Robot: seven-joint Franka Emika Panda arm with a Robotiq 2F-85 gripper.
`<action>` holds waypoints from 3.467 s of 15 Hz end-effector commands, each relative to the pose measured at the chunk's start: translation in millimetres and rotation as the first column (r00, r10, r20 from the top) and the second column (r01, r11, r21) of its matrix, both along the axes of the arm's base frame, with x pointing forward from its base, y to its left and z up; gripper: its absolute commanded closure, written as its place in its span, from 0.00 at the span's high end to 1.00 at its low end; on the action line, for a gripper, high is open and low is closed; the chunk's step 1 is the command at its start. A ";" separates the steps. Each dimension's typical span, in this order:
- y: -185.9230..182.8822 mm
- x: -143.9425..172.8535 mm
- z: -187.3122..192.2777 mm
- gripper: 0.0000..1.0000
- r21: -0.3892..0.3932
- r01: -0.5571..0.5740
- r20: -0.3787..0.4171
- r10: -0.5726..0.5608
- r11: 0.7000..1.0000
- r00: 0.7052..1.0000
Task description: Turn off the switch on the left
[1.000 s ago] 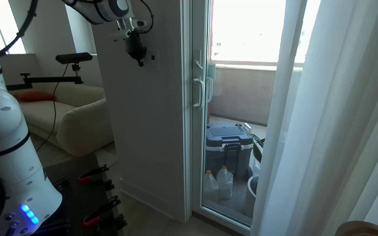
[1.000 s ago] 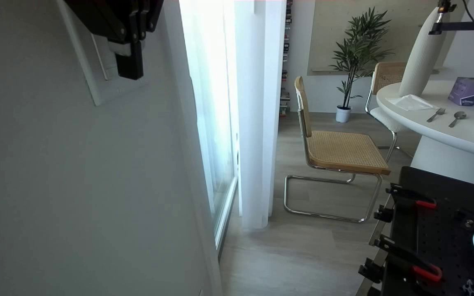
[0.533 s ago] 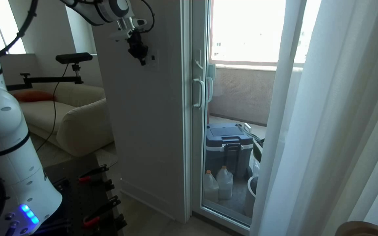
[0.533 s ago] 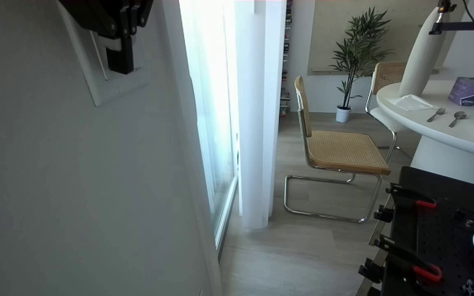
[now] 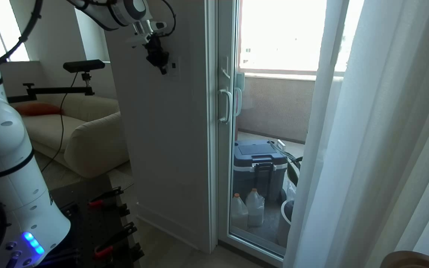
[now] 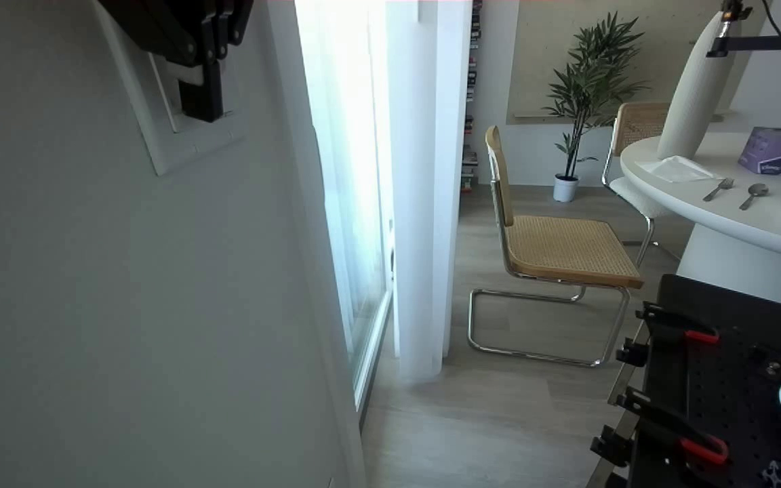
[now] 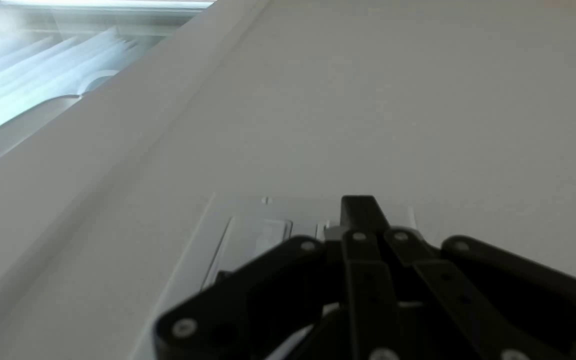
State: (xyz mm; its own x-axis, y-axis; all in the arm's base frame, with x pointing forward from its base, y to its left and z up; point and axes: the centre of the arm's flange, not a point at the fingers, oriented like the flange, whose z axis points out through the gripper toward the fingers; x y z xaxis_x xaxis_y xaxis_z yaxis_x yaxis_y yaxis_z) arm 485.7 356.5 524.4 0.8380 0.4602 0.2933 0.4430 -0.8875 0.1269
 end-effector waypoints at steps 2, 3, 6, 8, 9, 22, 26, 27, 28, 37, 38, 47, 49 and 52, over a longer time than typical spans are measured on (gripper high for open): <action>-2.3 10.4 -8.7 0.00 -0.005 0.019 0.031 -0.019 1.000 0.999; -2.8 11.0 -9.9 0.00 -0.009 0.019 0.038 -0.019 1.000 0.999; -3.2 12.0 -12.8 0.00 -0.020 0.021 0.045 -0.020 1.000 0.999; -3.2 12.2 -13.7 0.00 -0.019 0.020 0.041 -0.019 1.000 0.999; -3.3 12.4 -15.1 0.00 -0.020 0.020 0.039 -0.019 1.000 0.999; -8.4 13.9 -32.3 0.00 -0.066 0.037 0.063 -0.032 0.997 0.998; -11.4 9.7 -26.6 0.00 -0.104 0.048 -0.009 -0.050 0.993 0.999; -13.1 8.7 -24.9 0.00 -0.117 0.053 -0.036 -0.058 0.992 0.998; -15.2 7.6 -23.8 0.00 -0.139 0.061 -0.076 -0.072 0.988 0.995; -40.4 -14.2 1.5 0.00 -0.214 0.047 -0.339 -0.119 0.976 0.933; -43.4 -16.8 4.6 0.00 -0.209 0.037 -0.358 -0.112 0.977 0.927; -120.2 -57.5 57.8 0.00 -0.070 -0.066 -0.414 0.031 0.995 0.910; -150.4 -68.8 71.9 0.00 -0.049 -0.103 -0.405 0.075 0.993 0.911; -195.9 -87.2 86.5 0.34 -0.025 -0.144 -0.419 0.120 0.989 0.900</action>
